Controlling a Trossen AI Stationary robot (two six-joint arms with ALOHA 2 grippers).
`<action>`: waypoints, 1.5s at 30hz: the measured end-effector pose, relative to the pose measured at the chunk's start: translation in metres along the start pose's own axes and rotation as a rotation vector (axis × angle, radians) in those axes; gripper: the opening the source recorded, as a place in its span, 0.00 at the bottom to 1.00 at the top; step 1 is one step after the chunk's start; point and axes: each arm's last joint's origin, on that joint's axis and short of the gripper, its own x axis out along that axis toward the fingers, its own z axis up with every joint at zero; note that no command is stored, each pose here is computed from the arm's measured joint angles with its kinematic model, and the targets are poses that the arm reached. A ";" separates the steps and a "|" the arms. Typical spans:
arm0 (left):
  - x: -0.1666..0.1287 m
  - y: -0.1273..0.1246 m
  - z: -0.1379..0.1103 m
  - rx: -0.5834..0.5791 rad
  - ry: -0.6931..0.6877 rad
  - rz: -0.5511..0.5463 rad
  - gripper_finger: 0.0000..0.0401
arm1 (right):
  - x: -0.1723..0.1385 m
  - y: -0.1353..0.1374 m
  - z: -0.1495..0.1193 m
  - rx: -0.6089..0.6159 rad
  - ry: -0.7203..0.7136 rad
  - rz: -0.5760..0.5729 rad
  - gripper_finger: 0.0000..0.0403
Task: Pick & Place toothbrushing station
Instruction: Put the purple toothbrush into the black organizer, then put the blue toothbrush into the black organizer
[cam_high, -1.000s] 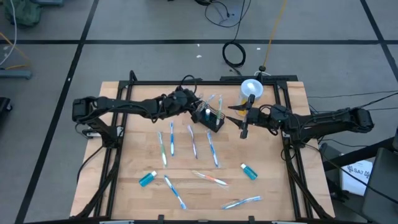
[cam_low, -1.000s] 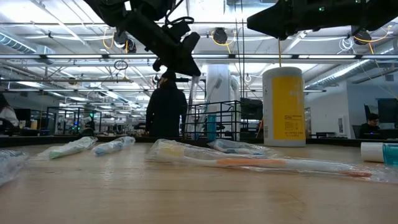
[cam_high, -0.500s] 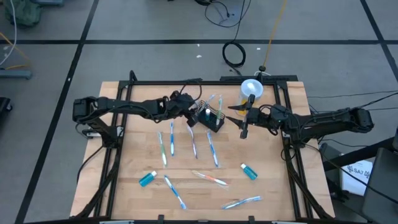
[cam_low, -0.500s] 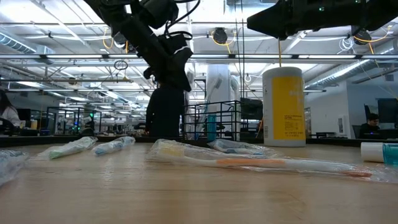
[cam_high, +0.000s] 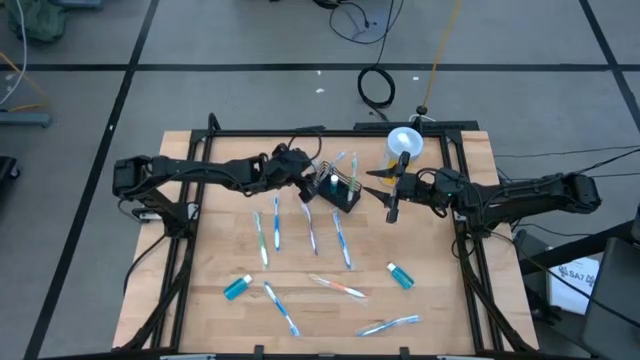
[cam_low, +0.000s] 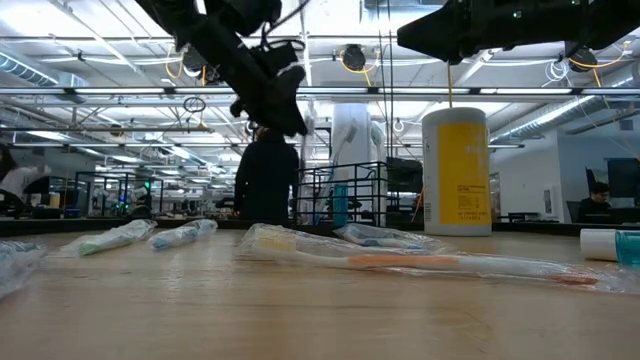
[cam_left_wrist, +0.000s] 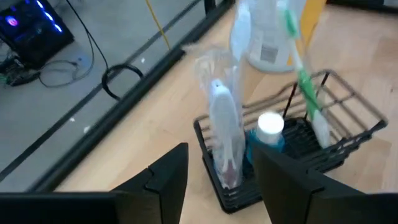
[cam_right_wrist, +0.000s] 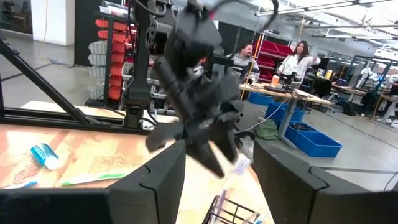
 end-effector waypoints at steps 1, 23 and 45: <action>-0.004 0.001 0.002 -0.002 -0.006 0.003 0.46 | 0.000 0.000 0.000 0.000 0.000 0.000 0.44; -0.066 -0.016 -0.021 -0.225 0.295 -0.114 0.46 | 0.000 0.001 -0.002 0.004 0.020 0.006 0.45; 0.017 -0.038 -0.109 -0.607 0.673 0.385 0.46 | 0.000 0.001 -0.002 0.004 0.022 0.006 0.45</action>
